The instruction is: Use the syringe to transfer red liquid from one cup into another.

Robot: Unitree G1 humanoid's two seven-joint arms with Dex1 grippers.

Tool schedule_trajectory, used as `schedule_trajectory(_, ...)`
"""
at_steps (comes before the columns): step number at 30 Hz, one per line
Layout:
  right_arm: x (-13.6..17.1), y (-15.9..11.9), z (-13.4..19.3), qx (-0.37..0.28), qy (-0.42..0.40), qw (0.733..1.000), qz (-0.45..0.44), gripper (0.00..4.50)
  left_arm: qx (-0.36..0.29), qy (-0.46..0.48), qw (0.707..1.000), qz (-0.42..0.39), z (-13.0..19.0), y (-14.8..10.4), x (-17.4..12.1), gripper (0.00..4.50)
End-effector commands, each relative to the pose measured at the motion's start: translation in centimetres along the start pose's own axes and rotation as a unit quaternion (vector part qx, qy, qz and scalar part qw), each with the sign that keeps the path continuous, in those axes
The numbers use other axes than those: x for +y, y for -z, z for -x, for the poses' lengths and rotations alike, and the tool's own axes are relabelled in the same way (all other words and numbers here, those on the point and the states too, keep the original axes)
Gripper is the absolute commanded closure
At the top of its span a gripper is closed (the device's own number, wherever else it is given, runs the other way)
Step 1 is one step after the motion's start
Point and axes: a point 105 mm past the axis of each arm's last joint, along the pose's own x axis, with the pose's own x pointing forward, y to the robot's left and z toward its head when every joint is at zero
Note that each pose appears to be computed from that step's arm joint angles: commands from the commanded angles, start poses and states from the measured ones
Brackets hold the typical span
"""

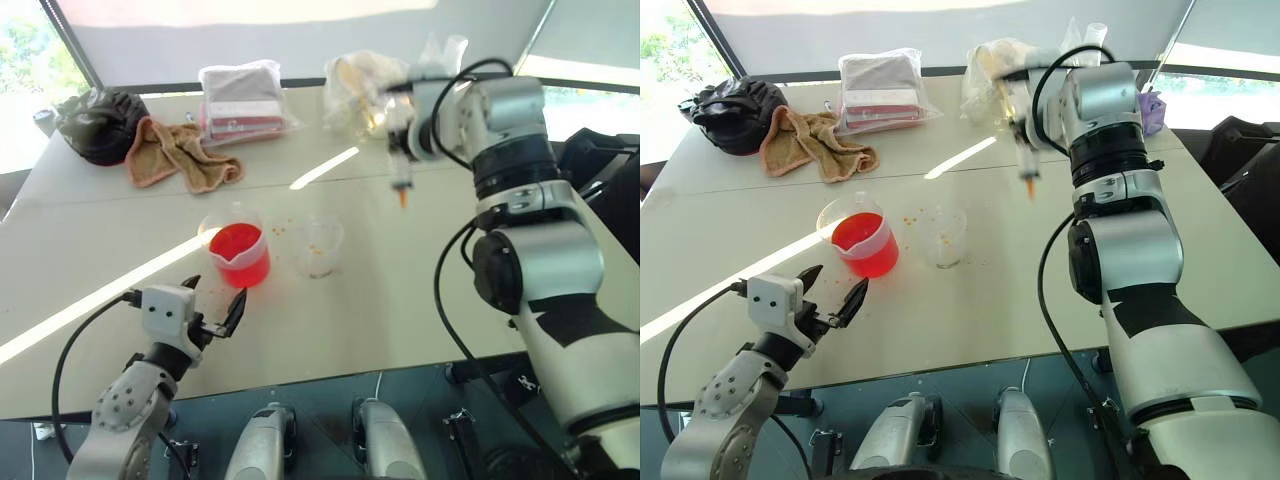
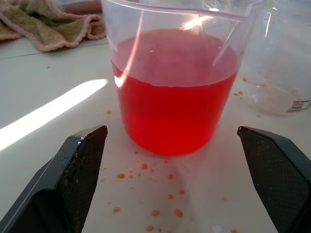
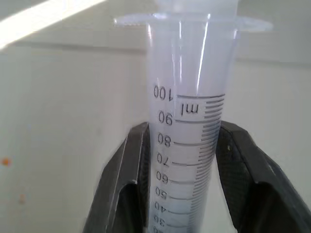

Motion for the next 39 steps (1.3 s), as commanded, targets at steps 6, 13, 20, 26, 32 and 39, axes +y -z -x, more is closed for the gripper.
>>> schedule_trajectory(6,9.3,-10.8,7.7,-0.360,-0.294,0.881,-0.088,3.15,-0.018,0.011,0.999,-0.030,0.4,-1.6,1.6,0.00)
schedule_trajectory(13,16.9,-6.7,12.0,-0.345,-0.504,0.792,-0.005,3.15,-0.042,0.020,0.997,-0.060,1.0,-3.9,3.0,0.00)
schedule_trajectory(20,19.7,-2.0,12.1,-0.299,-0.562,0.771,0.034,3.15,-0.042,0.049,0.996,-0.058,1.7,-6.1,3.6,0.00)
schedule_trajectory(26,21.2,1.7,10.7,-0.290,-0.557,0.774,0.084,3.15,-0.069,0.044,0.994,-0.075,1.9,-10.6,6.5,0.00)
schedule_trajectory(32,21.8,4.5,8.1,-0.305,-0.520,0.789,0.118,3.15,-0.102,0.076,0.988,-0.084,1.4,-16.3,7.6,0.00)
schedule_trajectory(39,21.6,7.4,5.3,-0.313,-0.476,0.804,0.169,3.15,-0.123,0.161,0.978,-0.057,0.7,-21.4,5.8,0.00)
